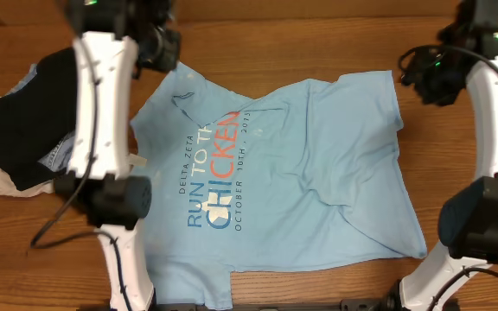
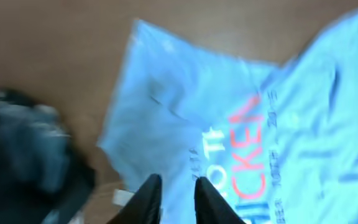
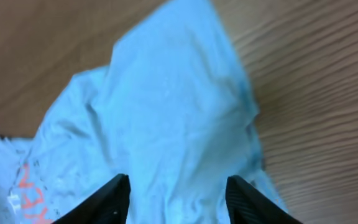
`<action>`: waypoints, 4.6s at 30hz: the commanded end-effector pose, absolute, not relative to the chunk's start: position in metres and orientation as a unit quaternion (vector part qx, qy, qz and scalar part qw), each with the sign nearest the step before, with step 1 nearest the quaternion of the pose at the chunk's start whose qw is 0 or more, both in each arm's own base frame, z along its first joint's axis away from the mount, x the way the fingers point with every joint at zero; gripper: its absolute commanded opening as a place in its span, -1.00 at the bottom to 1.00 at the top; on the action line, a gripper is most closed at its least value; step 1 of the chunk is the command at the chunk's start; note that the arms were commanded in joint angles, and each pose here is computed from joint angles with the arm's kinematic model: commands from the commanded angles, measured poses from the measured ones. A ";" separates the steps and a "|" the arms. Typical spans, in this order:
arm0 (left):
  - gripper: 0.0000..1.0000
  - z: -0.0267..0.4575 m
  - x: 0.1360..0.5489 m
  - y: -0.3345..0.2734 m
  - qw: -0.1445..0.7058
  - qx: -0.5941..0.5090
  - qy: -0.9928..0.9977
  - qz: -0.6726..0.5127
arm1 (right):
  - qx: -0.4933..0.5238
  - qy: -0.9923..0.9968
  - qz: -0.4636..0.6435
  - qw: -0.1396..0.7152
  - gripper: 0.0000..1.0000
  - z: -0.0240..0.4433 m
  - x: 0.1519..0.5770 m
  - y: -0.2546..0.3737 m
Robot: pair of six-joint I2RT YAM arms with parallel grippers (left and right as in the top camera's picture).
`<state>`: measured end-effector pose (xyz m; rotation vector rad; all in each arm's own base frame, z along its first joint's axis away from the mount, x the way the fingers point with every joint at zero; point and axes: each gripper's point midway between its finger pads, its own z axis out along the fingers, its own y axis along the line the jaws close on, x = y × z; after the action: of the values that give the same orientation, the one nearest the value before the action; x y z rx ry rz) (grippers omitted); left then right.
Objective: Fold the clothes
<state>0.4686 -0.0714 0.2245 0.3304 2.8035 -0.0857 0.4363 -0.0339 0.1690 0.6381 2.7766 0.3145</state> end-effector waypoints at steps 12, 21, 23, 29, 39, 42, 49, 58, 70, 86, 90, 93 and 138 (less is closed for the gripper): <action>0.24 0.044 0.447 -0.125 -0.076 0.211 0.972 -0.065 | 0.191 0.966 0.130 0.115 0.40 0.149 0.435 -0.003; 0.24 0.027 0.456 -0.125 -0.070 0.211 0.973 -0.063 | 0.190 0.965 0.131 0.123 0.48 0.147 0.439 -0.003; 0.22 0.023 0.455 -0.124 -0.074 0.210 0.973 -0.061 | 0.193 0.967 0.133 0.100 0.38 0.136 0.430 -0.001; 0.13 0.013 0.458 -0.120 -0.077 0.210 0.974 -0.050 | 0.216 0.969 0.121 -0.021 -0.37 0.066 0.379 0.004; 0.18 0.012 0.458 -0.119 -0.076 0.209 0.974 -0.046 | 0.281 0.960 0.009 0.012 -0.74 0.001 0.369 -0.038; 0.19 0.012 0.458 -0.119 -0.077 0.209 0.974 -0.046 | 0.298 0.953 -0.037 0.038 -0.73 -0.009 0.370 -0.065; 0.21 0.012 0.458 -0.119 -0.077 0.209 0.974 -0.046 | 0.387 0.916 -0.025 0.106 -0.76 0.004 0.390 -0.143; 0.04 0.039 0.462 -0.085 -0.069 0.145 0.986 -0.048 | 0.355 0.923 0.122 0.082 -0.30 0.085 0.387 -0.110; 0.15 0.194 0.451 -0.089 0.079 0.090 0.987 -0.103 | 0.307 0.937 0.168 0.000 -0.06 0.119 0.330 -0.045; -0.21 0.068 0.405 -0.122 -0.067 0.141 0.986 -0.059 | 0.136 0.967 0.179 0.117 -0.76 0.080 0.411 0.044; -0.31 0.033 0.403 -0.129 -0.063 0.149 0.985 -0.059 | 0.154 0.970 0.160 0.101 -0.86 0.042 0.422 0.048; -0.39 0.015 0.409 -0.130 -0.045 0.146 0.986 -0.061 | 0.157 0.969 0.162 0.098 -0.87 0.018 0.431 0.049; 0.87 0.248 0.529 -0.069 0.264 0.047 0.957 -0.109 | 0.223 0.949 0.187 0.123 0.32 0.127 0.437 -0.032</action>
<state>0.5325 -0.0654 0.2257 0.0832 2.6424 -0.2966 0.4316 -0.0407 0.1131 0.6970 2.8006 0.4641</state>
